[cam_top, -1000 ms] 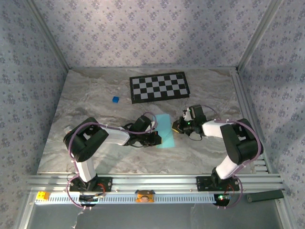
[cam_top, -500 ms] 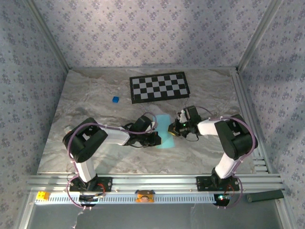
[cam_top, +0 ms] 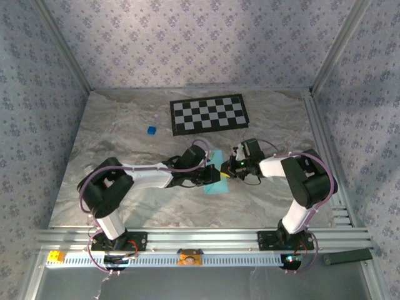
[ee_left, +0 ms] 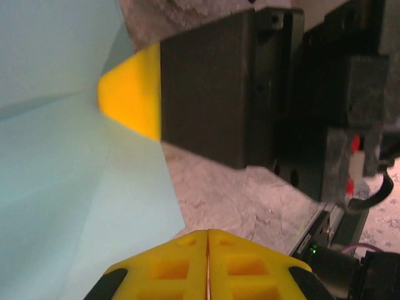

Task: Fold a paper plane with a square sheet of paper (pick it up from the middle)
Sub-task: Fold the triangle a second time at the center of the table.

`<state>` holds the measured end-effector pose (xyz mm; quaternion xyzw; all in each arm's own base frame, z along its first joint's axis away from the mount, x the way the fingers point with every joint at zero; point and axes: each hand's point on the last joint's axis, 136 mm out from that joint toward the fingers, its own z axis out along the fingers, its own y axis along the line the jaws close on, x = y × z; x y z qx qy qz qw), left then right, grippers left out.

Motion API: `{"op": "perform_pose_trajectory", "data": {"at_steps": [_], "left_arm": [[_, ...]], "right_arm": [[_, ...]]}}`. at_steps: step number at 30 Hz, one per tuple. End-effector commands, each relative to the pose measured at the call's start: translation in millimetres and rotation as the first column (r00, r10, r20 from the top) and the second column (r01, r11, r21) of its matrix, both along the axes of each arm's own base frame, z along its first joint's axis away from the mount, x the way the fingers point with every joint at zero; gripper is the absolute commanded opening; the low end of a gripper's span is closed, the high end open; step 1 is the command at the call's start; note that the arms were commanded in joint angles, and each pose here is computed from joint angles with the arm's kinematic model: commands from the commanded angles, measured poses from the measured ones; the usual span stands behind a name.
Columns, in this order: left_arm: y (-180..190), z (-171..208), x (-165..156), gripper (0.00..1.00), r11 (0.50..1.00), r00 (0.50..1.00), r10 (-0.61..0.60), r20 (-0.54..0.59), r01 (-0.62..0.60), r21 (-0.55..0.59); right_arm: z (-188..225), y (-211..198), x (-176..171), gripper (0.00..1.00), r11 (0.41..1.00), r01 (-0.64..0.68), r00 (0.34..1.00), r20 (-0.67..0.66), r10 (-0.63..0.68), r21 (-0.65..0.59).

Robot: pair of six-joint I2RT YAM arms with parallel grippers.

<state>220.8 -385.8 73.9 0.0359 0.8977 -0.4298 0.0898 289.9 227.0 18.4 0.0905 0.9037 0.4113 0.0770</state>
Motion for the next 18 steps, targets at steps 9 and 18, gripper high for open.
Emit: {"op": "perform_pose_trajectory", "data": {"at_steps": [9,18], "left_arm": [[-4,-30,23,0.07,0.995,0.997,0.079,-0.022,-0.077,0.058],[9,-65,10,0.06,0.988,0.99,0.091,-0.104,-0.076,0.138]], "right_arm": [[-33,-23,-18,0.0,0.992,0.034,0.996,-0.08,-0.044,-0.123],[-37,-24,-21,0.0,0.991,0.033,0.995,-0.09,-0.045,-0.131]]}}
